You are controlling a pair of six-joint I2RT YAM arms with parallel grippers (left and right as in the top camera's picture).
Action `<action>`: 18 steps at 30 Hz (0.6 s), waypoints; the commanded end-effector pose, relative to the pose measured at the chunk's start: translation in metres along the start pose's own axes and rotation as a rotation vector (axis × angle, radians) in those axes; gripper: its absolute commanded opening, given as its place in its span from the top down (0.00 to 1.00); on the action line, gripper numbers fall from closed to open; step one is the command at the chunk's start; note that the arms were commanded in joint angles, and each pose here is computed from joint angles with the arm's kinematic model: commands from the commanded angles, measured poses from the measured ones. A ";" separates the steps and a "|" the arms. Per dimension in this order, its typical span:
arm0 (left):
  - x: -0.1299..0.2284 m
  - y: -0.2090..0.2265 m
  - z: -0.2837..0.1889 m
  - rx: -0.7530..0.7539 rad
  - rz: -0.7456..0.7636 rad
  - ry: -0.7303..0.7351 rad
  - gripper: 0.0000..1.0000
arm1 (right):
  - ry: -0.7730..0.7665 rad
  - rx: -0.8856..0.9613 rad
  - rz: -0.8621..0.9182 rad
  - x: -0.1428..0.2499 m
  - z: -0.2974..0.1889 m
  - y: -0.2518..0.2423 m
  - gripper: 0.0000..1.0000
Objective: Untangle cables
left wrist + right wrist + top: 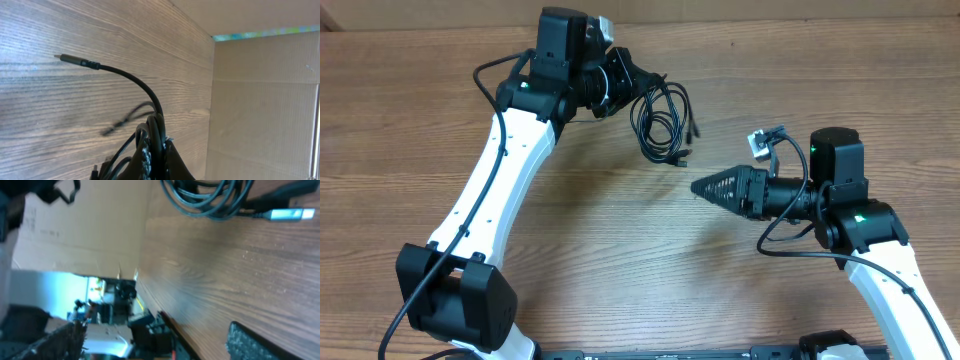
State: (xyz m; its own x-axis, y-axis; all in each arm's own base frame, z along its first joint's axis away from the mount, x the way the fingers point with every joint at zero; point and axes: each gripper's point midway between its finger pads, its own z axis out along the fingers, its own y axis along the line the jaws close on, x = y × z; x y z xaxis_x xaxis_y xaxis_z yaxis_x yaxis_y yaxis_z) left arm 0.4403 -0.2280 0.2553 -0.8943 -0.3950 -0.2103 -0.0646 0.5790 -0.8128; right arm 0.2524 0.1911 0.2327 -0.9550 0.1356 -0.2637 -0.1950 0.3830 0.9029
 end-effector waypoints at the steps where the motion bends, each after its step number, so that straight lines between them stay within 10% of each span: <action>1: 0.001 -0.006 0.000 0.007 -0.092 -0.001 0.96 | -0.056 0.034 0.156 -0.011 -0.004 0.002 0.01; 18: 0.039 -0.010 0.023 -0.093 -0.482 -0.001 0.96 | -0.232 0.062 0.961 -0.033 -0.008 -0.016 0.08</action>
State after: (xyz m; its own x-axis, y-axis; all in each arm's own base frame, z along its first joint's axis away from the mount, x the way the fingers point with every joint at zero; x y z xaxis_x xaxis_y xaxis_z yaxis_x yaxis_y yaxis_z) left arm 0.4185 -0.2569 0.2393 -0.8018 -0.5870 0.1118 -0.4378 0.4497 -0.7785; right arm 0.2790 0.1760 0.2190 -0.7469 0.5380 0.3908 0.5535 0.1772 0.8138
